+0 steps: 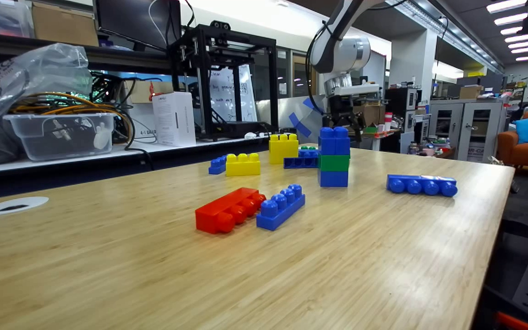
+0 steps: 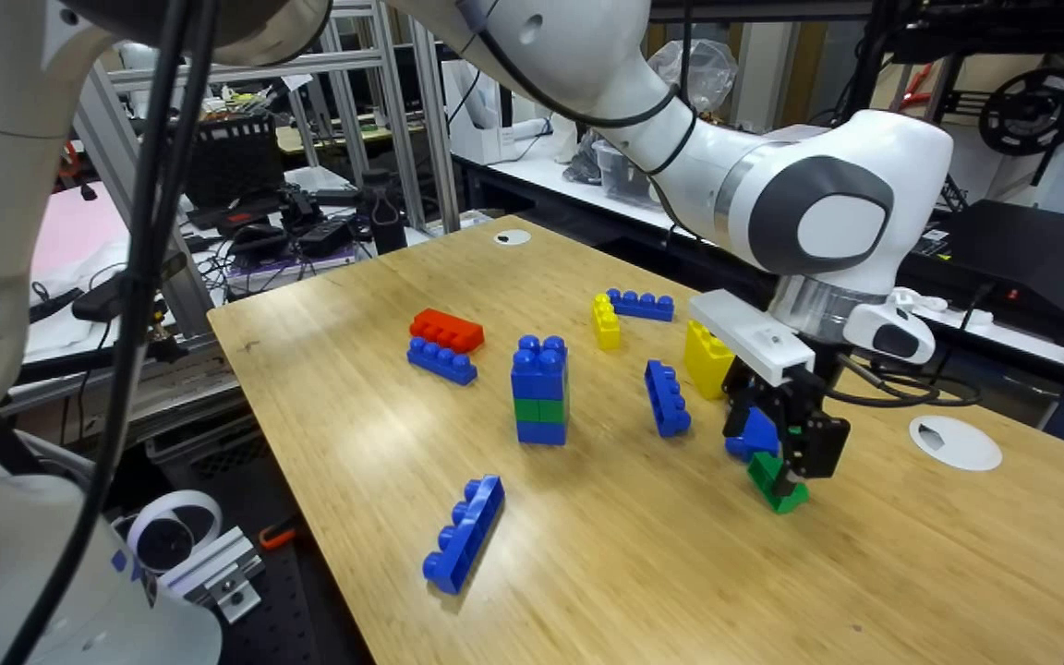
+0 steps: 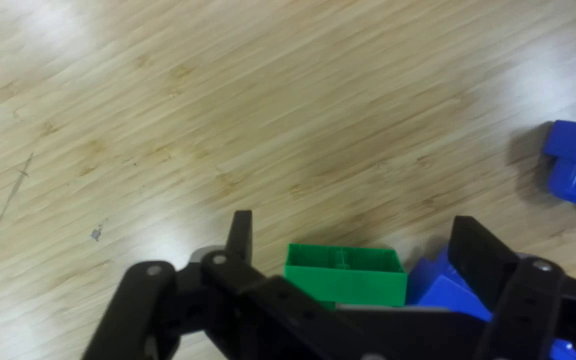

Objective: Move the stack of blocks to the right then place a green block on the top

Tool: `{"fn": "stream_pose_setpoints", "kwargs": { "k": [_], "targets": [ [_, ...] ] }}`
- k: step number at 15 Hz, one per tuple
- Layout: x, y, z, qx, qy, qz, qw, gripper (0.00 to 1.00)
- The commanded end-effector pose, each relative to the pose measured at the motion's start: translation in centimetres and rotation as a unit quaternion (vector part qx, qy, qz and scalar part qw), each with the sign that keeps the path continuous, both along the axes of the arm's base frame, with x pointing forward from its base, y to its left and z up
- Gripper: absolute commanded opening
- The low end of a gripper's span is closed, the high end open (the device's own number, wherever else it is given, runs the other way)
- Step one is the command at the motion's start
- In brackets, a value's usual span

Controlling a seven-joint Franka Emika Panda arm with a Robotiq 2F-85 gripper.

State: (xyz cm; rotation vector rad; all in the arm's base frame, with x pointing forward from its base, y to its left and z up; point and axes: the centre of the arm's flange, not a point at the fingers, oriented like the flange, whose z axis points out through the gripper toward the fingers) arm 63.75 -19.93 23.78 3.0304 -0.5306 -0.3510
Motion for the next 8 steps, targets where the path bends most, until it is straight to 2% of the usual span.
{"fn": "stream_pose_setpoints", "kwargs": {
  "k": [1, 8],
  "targets": [
    [0.5, -0.6, -0.5, -0.004, 0.02, -0.009, 0.9997, 1.0],
    [0.1, -0.9, -1.9, -0.004, 0.036, -0.018, 0.9992, 1.0]
  ]
}}
